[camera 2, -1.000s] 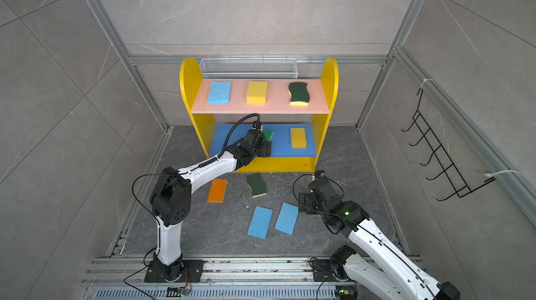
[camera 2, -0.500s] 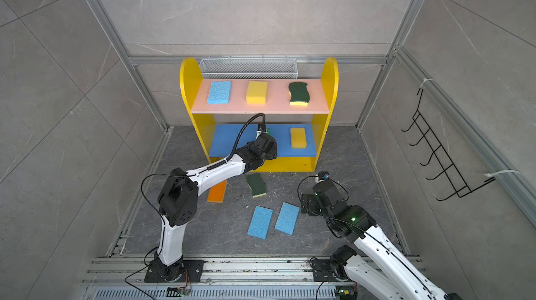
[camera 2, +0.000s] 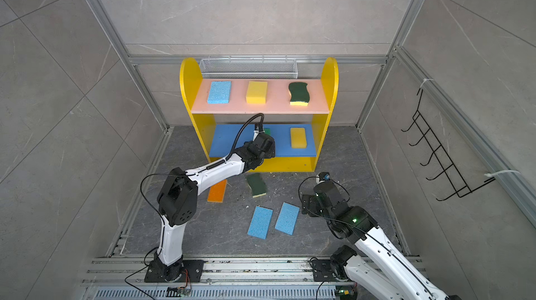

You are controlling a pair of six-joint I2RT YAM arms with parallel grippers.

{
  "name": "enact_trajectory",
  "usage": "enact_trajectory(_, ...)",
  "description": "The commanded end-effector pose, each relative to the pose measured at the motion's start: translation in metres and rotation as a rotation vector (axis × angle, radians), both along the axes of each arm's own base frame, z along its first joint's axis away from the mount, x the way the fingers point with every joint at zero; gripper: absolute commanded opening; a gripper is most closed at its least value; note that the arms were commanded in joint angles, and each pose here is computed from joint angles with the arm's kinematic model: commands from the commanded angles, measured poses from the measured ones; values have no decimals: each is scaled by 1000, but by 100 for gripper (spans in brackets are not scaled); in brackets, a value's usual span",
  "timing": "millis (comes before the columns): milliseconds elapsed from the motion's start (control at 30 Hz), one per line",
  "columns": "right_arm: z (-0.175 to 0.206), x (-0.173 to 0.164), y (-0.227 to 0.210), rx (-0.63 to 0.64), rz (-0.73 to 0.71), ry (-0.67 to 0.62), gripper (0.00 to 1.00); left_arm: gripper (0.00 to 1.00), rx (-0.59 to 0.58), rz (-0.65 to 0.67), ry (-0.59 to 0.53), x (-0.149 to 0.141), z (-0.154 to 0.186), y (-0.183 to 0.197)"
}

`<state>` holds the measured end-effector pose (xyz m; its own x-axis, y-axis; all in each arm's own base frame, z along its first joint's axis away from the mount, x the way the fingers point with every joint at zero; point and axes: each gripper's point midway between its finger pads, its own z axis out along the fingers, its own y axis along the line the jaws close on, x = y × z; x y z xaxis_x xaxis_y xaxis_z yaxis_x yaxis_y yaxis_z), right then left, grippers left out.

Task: Arrange cleaning sponges on a shelf
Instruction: Move the cleaning sponge to the shelf, then pick up the cleaning sponge from the middle-left of the table.

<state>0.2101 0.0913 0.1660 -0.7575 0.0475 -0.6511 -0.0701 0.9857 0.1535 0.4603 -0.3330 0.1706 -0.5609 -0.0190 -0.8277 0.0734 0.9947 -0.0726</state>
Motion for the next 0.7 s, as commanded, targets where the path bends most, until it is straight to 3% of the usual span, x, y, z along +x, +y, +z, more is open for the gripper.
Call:
enact_trajectory(0,5,-1,-3,-10,-6,-6,95,91,-13,-39,29,-12,5,4)
enact_trajectory(400,7,0,-1,6,-19,1,95,93,51,-225,-35,-83,44,8)
enact_trajectory(533,6,-2,-2,14,-29,8,95,94,46,-222,9,-117,34,35)
enact_trajectory(667,4,-1,0,27,-30,10,95,95,63,-136,73,-149,21,85)
